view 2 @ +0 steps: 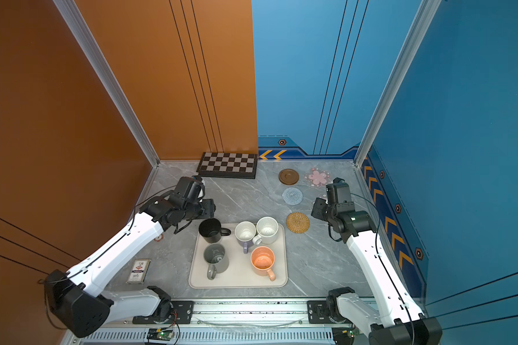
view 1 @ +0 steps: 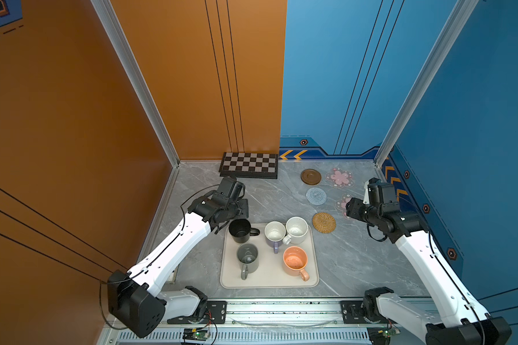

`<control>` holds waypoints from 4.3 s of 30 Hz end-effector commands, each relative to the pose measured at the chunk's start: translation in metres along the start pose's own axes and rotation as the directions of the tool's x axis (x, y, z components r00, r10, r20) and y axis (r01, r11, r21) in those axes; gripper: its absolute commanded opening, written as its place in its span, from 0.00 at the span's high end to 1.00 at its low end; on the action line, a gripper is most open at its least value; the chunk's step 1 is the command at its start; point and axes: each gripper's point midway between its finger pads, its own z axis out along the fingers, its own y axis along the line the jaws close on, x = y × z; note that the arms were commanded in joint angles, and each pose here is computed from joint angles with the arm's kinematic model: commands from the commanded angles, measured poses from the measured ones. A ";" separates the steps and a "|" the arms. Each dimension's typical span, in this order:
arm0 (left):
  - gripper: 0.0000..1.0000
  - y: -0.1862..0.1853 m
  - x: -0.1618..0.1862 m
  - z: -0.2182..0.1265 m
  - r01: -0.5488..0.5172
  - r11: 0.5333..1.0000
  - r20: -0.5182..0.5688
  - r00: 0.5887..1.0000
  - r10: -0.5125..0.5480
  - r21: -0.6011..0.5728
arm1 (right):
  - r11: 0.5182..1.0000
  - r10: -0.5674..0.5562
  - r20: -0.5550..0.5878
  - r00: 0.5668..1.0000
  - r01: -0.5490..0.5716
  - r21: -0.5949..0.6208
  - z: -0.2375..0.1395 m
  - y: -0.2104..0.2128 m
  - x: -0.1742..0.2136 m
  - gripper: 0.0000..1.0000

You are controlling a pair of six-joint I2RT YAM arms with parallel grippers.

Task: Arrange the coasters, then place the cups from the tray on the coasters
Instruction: 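Move the right gripper over the orange speckled mug while left gripper withdraws, then grasp the orange speckled mug rim with the right gripper, then lift the orange mug and carry it toward the brown wooden coaster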

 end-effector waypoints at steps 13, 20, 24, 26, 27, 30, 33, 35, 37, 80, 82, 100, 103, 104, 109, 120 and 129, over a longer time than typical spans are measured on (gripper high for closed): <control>0.38 0.059 0.026 -0.017 0.050 0.990 0.015 0.999 -0.049 -0.132 | 0.995 -0.087 -0.039 0.995 0.085 -0.049 -0.029 0.016 0.030 0.37; 0.38 0.063 0.024 -0.011 0.075 0.986 0.002 0.997 -0.075 -0.149 | 0.987 -0.139 -0.082 0.987 0.131 -0.097 -0.037 0.032 0.053 0.38; 0.38 0.063 0.025 -0.014 0.093 0.987 0.006 0.996 -0.093 -0.131 | 0.973 -0.205 -0.133 0.970 0.187 -0.139 -0.040 0.043 0.080 0.39; 0.38 0.062 0.026 -0.015 0.092 0.988 0.004 0.996 -0.093 -0.121 | 0.955 -0.257 -0.154 0.954 0.227 -0.191 -0.042 0.052 0.095 0.39; 0.38 0.062 0.027 -0.015 0.090 0.989 0.000 0.996 -0.091 -0.120 | 0.941 -0.293 -0.162 0.942 0.254 -0.222 -0.044 0.058 0.102 0.39; 0.38 0.062 0.026 -0.016 0.085 0.990 0.001 0.996 -0.086 -0.109 | 0.901 -0.382 -0.188 0.905 0.320 -0.293 -0.050 0.072 0.122 0.39; 0.38 0.062 0.023 -0.020 0.093 0.991 0.012 0.996 -0.092 -0.098 | 0.862 -0.466 -0.206 0.861 0.389 -0.324 -0.053 0.084 0.140 0.39; 0.37 0.063 0.021 -0.022 0.100 0.991 0.020 0.995 -0.098 -0.093 | 0.844 -0.503 -0.203 0.840 0.427 -0.325 -0.052 0.089 0.147 0.39; 0.37 0.064 0.022 -0.022 0.103 0.990 0.018 0.995 -0.102 -0.091 | 0.825 -0.534 -0.202 0.821 0.455 -0.334 -0.052 0.095 0.151 0.38; 0.37 0.063 0.042 -0.024 0.183 0.982 -0.004 0.983 -0.184 -0.038 | 0.655 -0.755 -0.351 0.553 0.627 -0.422 -0.021 0.113 0.276 0.31; 0.37 0.063 0.042 -0.023 0.184 0.982 -0.005 0.983 -0.184 -0.038 | 0.658 -0.753 -0.349 0.558 0.634 -0.407 -0.016 0.111 0.276 0.34; 0.36 0.063 0.043 -0.020 0.182 0.982 -0.020 0.983 -0.183 -0.043 | 0.699 -0.715 -0.378 0.589 0.623 -0.352 0.001 0.101 0.277 0.74; 0.36 0.063 0.042 -0.020 0.182 0.982 -0.019 0.983 -0.183 -0.043 | 0.705 -0.709 -0.382 0.593 0.615 -0.353 0.001 0.099 0.277 0.86; 0.37 0.063 0.042 -0.020 0.181 0.983 -0.018 0.983 -0.182 -0.043 | 0.709 -0.704 -0.390 0.593 0.610 -0.354 0.002 0.097 0.277 0.95; 0.36 0.062 0.039 -0.021 0.181 0.983 -0.015 0.983 -0.182 -0.037 | 0.731 -0.682 -0.386 0.621 0.582 -0.357 -0.003 0.094 0.272 1.00; 0.36 0.060 0.038 -0.018 0.187 0.982 -0.027 0.982 -0.188 -0.036 | 0.779 -0.627 -0.344 0.700 0.550 -0.301 -0.018 0.074 0.231 1.00; 0.36 0.063 0.042 -0.016 0.173 0.984 -0.031 0.984 -0.175 -0.048 | 0.812 -0.582 -0.276 0.765 0.531 -0.241 -0.029 0.066 0.180 1.00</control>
